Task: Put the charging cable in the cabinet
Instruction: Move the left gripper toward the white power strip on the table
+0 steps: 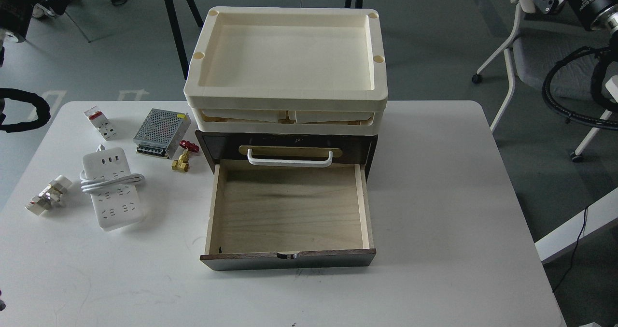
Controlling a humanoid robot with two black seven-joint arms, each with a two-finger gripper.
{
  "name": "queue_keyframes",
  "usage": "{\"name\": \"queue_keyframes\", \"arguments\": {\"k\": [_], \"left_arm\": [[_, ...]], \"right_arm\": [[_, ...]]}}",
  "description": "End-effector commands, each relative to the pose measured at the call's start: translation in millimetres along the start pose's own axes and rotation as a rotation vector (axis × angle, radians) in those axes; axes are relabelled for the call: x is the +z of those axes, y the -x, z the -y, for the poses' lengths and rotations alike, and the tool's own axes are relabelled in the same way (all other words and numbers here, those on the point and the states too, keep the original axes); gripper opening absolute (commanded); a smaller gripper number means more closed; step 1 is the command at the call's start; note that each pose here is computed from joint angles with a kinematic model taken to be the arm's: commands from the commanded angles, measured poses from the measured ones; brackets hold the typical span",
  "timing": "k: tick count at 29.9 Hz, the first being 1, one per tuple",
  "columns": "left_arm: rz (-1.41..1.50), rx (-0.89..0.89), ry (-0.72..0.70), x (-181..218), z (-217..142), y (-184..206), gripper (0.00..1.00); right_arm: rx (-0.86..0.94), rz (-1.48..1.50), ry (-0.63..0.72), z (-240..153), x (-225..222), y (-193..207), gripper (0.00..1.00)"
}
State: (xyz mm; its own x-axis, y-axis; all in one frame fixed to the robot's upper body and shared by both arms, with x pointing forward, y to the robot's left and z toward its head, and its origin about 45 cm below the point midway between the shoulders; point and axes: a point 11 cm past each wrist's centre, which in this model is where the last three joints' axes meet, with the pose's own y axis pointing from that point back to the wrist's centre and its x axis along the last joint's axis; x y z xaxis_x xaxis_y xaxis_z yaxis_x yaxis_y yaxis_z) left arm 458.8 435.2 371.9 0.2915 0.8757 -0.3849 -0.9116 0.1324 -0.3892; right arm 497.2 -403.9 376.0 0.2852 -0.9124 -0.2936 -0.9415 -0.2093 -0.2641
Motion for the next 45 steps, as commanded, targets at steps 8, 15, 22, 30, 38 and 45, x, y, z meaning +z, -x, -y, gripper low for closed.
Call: {"name": "queue_keyframes", "arguments": {"k": [8,15,22,30,38,45], "left_arm": [[-0.038,0.029,0.018,-10.9,0.8,-2.7,1.0],[0.008,0.282,-0.021,-20.0,-32.0,-73.7,1.0],[-0.167,0.292,0.176,-34.3,-15.6,-51.0,1.0],[-0.18,-0.073,0.147,5.6,4.1,35.9,1.0],[0.308,-0.391,0.01,120.4,-35.8,96.0,1.0],[0.935,-0.683,-0.24,113.9,-65.5,133.5,0.99]], "right_arm": [[0.049,0.105,-0.025,-10.8,9.0,-11.1,1.0],[0.043,0.109,-0.032,-8.0,6.8,-8.4,1.0],[0.03,0.101,-0.059,-0.9,-7.9,-4.2,1.0],[0.048,0.113,-0.084,-3.7,-13.7,-10.2,1.0],[0.055,0.117,-0.081,-7.2,-11.0,-13.2,1.0],[0.059,0.143,-0.099,-6.9,-11.1,-12.7,1.0]]}}
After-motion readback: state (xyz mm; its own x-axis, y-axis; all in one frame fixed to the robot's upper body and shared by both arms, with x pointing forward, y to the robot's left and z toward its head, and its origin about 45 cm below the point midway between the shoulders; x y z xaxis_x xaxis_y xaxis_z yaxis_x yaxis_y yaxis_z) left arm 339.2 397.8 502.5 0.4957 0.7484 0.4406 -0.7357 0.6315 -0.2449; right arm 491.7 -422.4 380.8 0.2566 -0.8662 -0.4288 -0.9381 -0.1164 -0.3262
